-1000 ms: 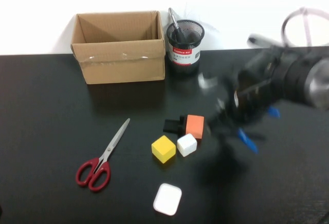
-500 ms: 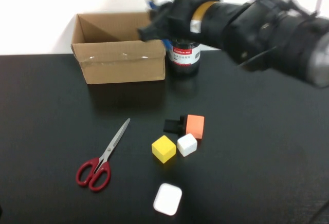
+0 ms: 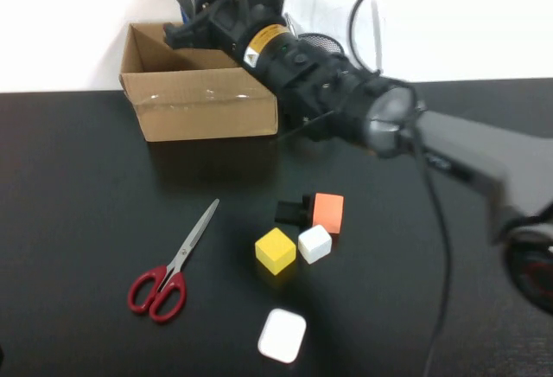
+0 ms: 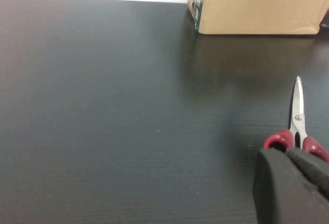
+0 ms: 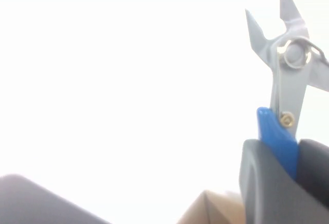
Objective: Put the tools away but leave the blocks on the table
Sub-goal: Place the Pliers into the box, then pick up the scissors from the table
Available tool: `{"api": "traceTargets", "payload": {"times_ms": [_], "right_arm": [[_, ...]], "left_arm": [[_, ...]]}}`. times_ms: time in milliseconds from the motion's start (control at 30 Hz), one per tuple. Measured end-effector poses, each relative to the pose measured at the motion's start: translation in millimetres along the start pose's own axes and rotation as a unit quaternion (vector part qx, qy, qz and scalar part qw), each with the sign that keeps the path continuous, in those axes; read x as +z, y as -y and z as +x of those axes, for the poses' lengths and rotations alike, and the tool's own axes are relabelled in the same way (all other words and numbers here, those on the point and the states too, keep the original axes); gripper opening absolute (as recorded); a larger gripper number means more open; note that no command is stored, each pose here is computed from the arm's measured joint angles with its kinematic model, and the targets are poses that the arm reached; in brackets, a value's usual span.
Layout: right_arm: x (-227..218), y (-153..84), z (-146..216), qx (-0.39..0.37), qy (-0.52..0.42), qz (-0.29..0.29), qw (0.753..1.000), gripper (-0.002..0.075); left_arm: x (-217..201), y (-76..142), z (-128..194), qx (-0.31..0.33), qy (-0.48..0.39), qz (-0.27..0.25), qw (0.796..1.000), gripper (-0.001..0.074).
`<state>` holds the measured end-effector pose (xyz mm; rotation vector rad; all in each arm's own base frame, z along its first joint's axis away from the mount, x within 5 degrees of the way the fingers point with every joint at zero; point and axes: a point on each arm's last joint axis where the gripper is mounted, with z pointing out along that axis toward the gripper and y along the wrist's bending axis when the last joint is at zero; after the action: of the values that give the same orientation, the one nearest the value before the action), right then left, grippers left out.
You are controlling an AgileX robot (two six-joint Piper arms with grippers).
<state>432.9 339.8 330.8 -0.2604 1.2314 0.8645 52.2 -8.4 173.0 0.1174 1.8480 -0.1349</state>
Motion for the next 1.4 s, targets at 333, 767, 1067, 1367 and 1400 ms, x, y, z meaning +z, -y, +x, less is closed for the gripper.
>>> {"api": "traceTargets", "payload": {"times_ms": [333,767,1067,1367,1400], "right_arm": [[14,15,30,0.070,0.017,0.023,0.997,0.0174],[15,4,9,-0.007,-0.018,0.013,1.000,0.0242],[-7,-14,-81,-0.160,-0.192,0.094,0.964,0.0104],[-65,-21,-177,-0.327,-0.322,0.189,0.868,-0.0007],[-72,-23,-185,-0.354,-0.344,0.183,0.851,-0.0007]], "left_arm": [[0,0,0,0.000,0.000,0.000,1.000,-0.0004],[0,0,0,-0.003,0.000,0.001,1.000,-0.0004],[0,0,0,0.000,0.000,0.000,1.000,-0.0004],[0,0,0,0.000,0.000,0.000,1.000,-0.0004],[0,0,0,0.000,0.000,0.000,1.000,-0.0004]]}}
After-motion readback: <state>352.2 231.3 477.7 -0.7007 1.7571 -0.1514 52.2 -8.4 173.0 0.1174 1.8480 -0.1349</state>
